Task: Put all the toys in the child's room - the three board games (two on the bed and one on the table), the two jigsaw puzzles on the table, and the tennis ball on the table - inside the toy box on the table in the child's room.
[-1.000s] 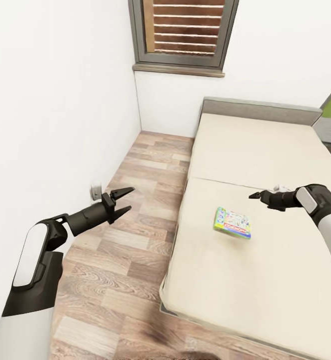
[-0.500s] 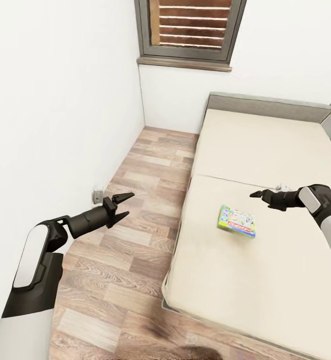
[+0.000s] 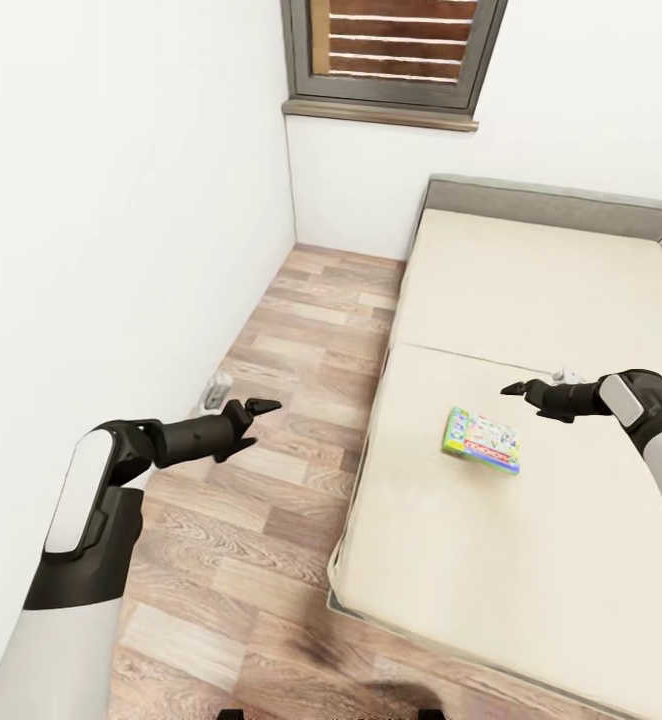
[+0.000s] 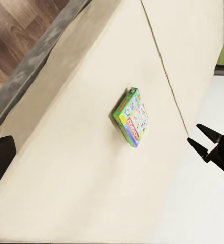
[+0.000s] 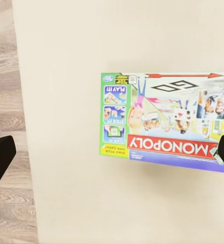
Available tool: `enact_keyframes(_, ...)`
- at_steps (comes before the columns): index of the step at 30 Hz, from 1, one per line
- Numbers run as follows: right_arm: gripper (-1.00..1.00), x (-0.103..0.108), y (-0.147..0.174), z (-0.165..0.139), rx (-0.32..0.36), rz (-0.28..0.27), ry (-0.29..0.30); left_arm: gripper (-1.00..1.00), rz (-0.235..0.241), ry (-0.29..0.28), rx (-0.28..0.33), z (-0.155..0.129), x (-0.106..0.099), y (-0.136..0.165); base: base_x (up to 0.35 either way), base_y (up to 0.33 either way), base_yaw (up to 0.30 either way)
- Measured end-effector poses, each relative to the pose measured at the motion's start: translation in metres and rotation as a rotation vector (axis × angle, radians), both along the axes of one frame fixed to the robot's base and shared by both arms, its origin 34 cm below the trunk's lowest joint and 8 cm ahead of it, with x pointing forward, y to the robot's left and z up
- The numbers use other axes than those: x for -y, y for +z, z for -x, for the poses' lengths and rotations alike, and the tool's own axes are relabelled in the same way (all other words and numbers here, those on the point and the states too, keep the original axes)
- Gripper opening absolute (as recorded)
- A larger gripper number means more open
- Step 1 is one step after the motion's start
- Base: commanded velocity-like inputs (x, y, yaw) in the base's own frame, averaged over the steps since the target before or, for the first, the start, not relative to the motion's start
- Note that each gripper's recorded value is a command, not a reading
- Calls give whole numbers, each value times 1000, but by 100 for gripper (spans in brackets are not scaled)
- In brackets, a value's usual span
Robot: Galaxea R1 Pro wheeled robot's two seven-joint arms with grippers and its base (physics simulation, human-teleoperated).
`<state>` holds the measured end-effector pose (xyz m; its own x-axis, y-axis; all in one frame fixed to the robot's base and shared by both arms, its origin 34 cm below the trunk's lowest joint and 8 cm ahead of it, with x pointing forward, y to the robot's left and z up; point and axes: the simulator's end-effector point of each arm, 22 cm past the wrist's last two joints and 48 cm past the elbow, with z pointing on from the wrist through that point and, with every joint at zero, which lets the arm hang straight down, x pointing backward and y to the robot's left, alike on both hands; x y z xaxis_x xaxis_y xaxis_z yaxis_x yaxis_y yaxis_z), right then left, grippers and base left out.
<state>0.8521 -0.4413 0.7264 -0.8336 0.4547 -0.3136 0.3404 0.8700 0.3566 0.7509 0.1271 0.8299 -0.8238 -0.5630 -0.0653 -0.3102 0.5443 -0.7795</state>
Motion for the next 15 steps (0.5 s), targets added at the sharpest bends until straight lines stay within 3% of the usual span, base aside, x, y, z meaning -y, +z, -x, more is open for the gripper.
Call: enact_keyframes(15,100,10,-15,6,-24,7,-11,100,-38,-6,-56,4,8,-19,0,0,13)
